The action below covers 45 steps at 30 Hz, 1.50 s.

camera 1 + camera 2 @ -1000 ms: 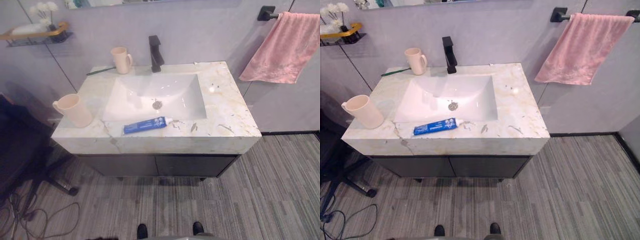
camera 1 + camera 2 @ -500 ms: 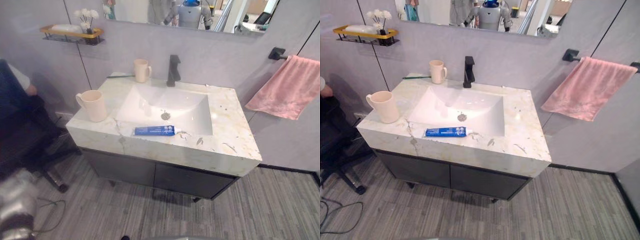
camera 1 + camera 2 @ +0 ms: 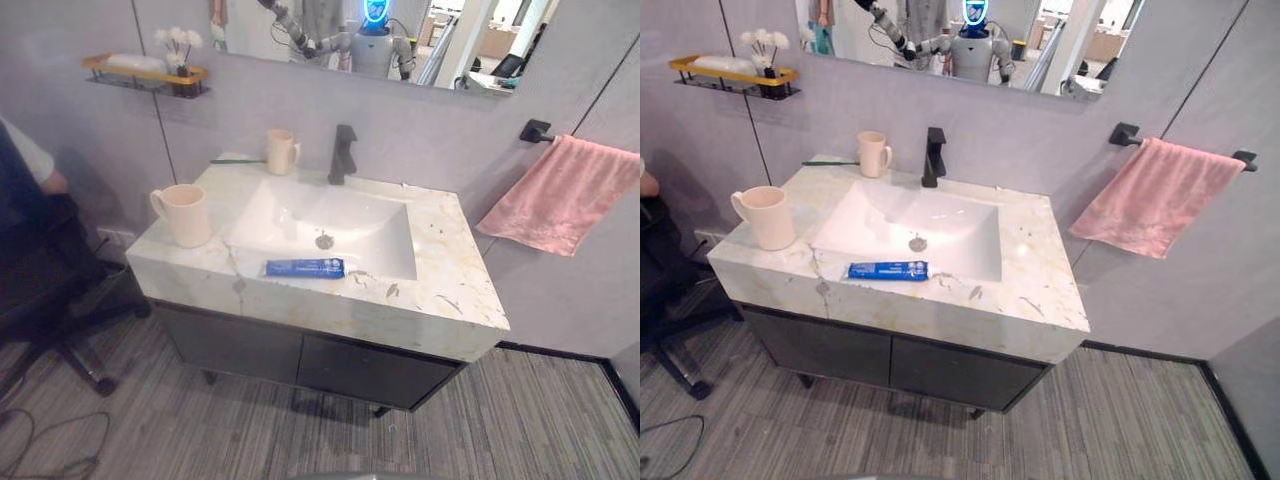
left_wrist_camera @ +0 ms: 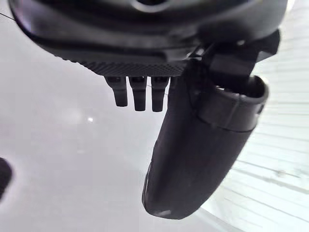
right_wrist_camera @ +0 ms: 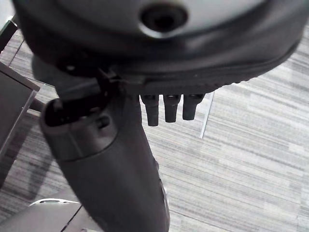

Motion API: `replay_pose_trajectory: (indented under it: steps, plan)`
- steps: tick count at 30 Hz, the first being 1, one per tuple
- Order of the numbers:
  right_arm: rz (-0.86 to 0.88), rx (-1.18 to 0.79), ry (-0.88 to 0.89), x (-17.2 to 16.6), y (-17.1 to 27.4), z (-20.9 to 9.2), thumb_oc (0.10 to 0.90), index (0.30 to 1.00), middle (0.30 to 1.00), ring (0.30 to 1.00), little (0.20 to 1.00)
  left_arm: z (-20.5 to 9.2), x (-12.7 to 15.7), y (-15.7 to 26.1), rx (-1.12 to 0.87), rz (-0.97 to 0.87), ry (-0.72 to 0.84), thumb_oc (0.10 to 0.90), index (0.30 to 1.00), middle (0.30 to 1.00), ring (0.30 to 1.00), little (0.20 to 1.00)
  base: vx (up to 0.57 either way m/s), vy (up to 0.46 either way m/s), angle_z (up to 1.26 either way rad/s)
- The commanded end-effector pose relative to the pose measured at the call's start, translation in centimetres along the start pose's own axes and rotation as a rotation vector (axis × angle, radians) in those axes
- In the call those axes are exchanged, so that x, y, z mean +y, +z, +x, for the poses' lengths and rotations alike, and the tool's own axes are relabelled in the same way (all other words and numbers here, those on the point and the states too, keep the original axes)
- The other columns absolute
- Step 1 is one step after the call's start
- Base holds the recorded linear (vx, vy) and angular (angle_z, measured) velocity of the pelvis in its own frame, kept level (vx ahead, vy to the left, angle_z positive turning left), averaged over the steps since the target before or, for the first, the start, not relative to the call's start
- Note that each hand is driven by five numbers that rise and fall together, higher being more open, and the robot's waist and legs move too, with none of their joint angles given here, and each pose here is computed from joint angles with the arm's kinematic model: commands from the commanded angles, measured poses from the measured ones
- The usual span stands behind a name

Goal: Organize the bathroom.

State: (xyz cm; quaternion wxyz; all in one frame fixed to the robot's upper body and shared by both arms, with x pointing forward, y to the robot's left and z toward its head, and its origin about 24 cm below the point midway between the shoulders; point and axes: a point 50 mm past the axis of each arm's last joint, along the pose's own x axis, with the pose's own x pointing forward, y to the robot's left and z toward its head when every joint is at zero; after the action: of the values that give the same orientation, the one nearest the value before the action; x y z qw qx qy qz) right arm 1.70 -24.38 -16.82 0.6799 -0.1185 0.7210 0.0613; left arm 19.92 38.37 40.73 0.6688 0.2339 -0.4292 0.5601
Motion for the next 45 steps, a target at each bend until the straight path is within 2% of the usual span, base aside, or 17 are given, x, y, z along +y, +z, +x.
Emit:
replay_pose_trajectory:
  steps: [1,2,4,5,6,9,10,11,16,19,21,25,31,38,42,43,45]
  plan:
    - [-0.07,0.109,-0.133,-5.4,-1.0,-1.3,0.8,0.9,0.9,0.9,0.9,2.8,-0.5,5.5,-0.254,0.148,-0.241,0.8,0.9,0.9,0.9,0.9,-0.02,0.007,-0.07]
    - [-0.073,0.11,-0.137,-5.6,-0.9,-1.4,0.8,0.9,0.9,0.9,0.9,2.7,-1.3,6.0,-0.272,0.171,-0.297,0.8,0.9,0.9,0.9,0.9,-0.02,0.004,-0.09]
    - [-0.074,0.117,-0.147,-6.2,-1.1,-1.6,0.8,0.9,0.9,0.9,0.9,2.2,-3.4,7.5,-0.315,0.171,-0.541,0.8,0.9,0.9,0.9,0.9,-0.03,0.003,-0.07]
    - [-0.072,0.118,-0.147,-6.2,-1.0,-1.6,0.8,0.9,0.9,0.9,0.9,1.8,-4.0,7.8,-0.327,0.169,-0.58,0.8,0.9,0.9,0.9,0.9,-0.04,0.004,-0.09]
    - [-0.068,0.124,-0.147,-6.4,-1.0,-1.6,0.8,0.9,0.9,0.9,0.9,0.8,-5.4,8.5,-0.366,0.164,-0.711,0.8,0.9,0.9,0.9,0.9,-0.04,0.005,-0.1]
    - [-0.06,0.137,-0.132,-5.9,-1.3,-1.5,0.8,0.9,0.9,0.9,0.9,-1.3,-8.4,10.9,-0.514,0.205,-0.945,0.8,0.9,0.9,0.9,0.9,-0.03,0.005,-0.04]
    - [-0.058,0.138,-0.128,-5.7,-1.3,-1.4,0.8,0.9,0.9,0.9,0.9,-1.4,-8.7,11.3,-0.534,0.219,-0.962,0.8,0.9,0.9,0.9,0.9,-0.04,0.007,-0.01]
    - [-0.06,0.143,-0.115,-5.4,-1.3,-1.3,0.8,0.9,0.9,0.9,0.9,-2.6,-10.1,12.6,-0.627,0.288,-1.079,0.8,0.9,0.9,0.9,0.9,0.0,0.0,0.0]
    - [-0.063,0.157,-0.106,-5.1,-1.6,-1.3,0.8,0.9,0.9,0.9,0.9,-3.1,-11.5,12.8,-0.671,0.42,-1.26,0.8,0.9,0.9,0.9,0.9,-0.03,0.009,-0.05]
    - [-0.056,0.172,-0.118,-5.8,-2.0,-1.5,0.8,0.9,0.9,0.9,0.9,-3.2,-12.0,11.7,-0.657,0.492,-1.35,0.8,0.9,0.9,0.9,0.9,0.0,0.0,0.0]
    - [-0.049,0.192,-0.135,-6.6,-2.6,-1.8,0.8,0.9,0.9,0.9,0.9,-3.7,-12.3,9.9,-0.603,0.564,-1.483,0.8,0.9,0.9,0.9,0.9,0.0,0.0,0.0]
    - [-0.05,0.204,-0.146,-7.4,-2.9,-2.1,0.8,0.9,0.9,0.9,0.9,-5.3,-12.5,8.5,-0.59,0.544,-1.674,0.8,0.9,0.9,0.9,0.9,0.0,0.0,0.0]
    - [-0.056,0.197,-0.131,-6.8,-2.6,-1.9,0.8,0.9,0.9,0.9,0.9,-8.3,-13.4,9.5,-0.571,0.451,-1.848,0.8,0.9,0.9,0.9,0.9,0.0,0.0,0.0]
    - [-0.066,0.186,-0.102,-5.5,-2.4,-1.4,0.8,0.9,0.9,0.9,0.9,-9.2,-13.6,9.9,-0.515,0.465,-1.917,0.8,0.9,0.9,0.9,0.9,0.0,0.0,0.0]
    - [-0.067,0.182,-0.099,-5.2,-2.4,-1.3,0.8,0.9,0.9,0.9,0.9,-9.7,-13.7,8.5,-0.366,0.475,-1.996,0.8,0.9,0.9,0.9,0.9,-0.01,0.002,-0.06]
    - [-0.066,0.179,-0.097,-5.1,-2.4,-1.3,0.8,0.9,0.9,0.9,0.9,-9.8,-13.7,7.3,-0.23,0.469,-2.02,0.8,0.9,0.9,0.9,0.9,-0.01,-0.001,-0.03]
    - [-0.066,0.179,-0.098,-5.0,-2.4,-1.2,0.8,0.9,0.9,0.9,0.9,-10.0,-13.7,6.3,-0.133,0.454,-2.038,0.8,0.9,0.9,0.9,0.9,0.0,0.0,0.0]
